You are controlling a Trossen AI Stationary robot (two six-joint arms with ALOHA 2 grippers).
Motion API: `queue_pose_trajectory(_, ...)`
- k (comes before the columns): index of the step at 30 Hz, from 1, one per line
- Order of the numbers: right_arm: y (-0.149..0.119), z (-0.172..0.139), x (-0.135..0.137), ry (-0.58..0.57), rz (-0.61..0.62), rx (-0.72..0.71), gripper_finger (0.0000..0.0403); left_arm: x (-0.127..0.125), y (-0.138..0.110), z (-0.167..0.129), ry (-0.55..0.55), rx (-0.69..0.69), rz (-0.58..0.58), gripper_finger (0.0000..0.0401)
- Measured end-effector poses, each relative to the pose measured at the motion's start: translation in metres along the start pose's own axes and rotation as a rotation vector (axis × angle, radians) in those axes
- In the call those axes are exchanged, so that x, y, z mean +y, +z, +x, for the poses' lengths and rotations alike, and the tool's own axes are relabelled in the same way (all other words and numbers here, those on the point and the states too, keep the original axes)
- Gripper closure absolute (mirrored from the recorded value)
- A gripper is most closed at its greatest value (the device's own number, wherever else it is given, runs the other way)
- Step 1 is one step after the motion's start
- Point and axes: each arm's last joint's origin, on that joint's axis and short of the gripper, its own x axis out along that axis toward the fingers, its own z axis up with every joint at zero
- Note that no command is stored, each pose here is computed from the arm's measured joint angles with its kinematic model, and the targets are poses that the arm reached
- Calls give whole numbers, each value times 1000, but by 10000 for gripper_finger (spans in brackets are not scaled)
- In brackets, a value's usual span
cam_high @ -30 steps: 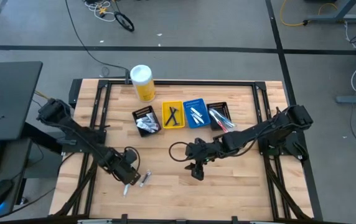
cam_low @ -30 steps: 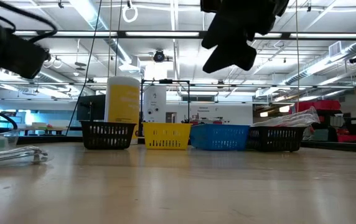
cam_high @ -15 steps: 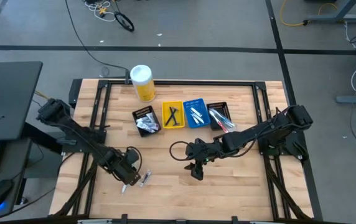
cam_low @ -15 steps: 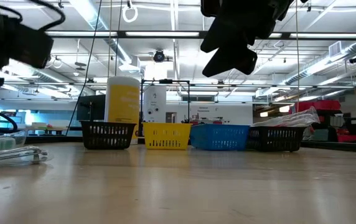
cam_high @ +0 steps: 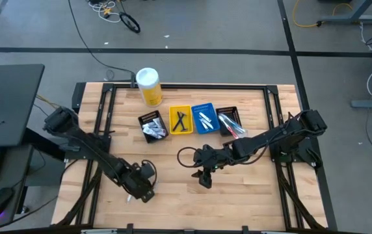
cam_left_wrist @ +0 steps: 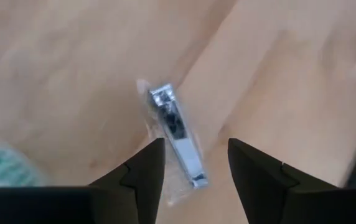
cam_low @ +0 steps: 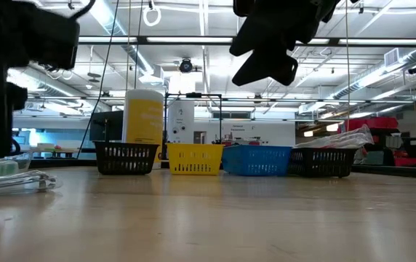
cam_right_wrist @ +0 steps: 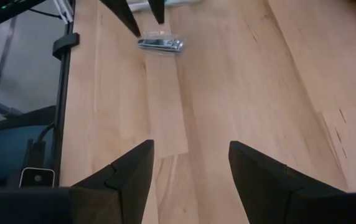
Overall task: Pick & Place Travel size toiletries
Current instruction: Put the silver nail cutter into the blue basket
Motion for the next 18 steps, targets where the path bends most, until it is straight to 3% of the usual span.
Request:
queue_pose_trajectory(5, 0, 0, 2, 10, -3, -10, 185, 6, -7, 27, 94, 38, 45, 211)
queue_pose_trajectory(11, 3, 0, 2, -15, -2, -50, 185, 8, -8, 37, 132, 24, 159, 217)
queue_pose_trajectory(18, 10, 3, 1, -118, 9, -187, 185, 11, -6, 38, 162, 13, 179, 286)
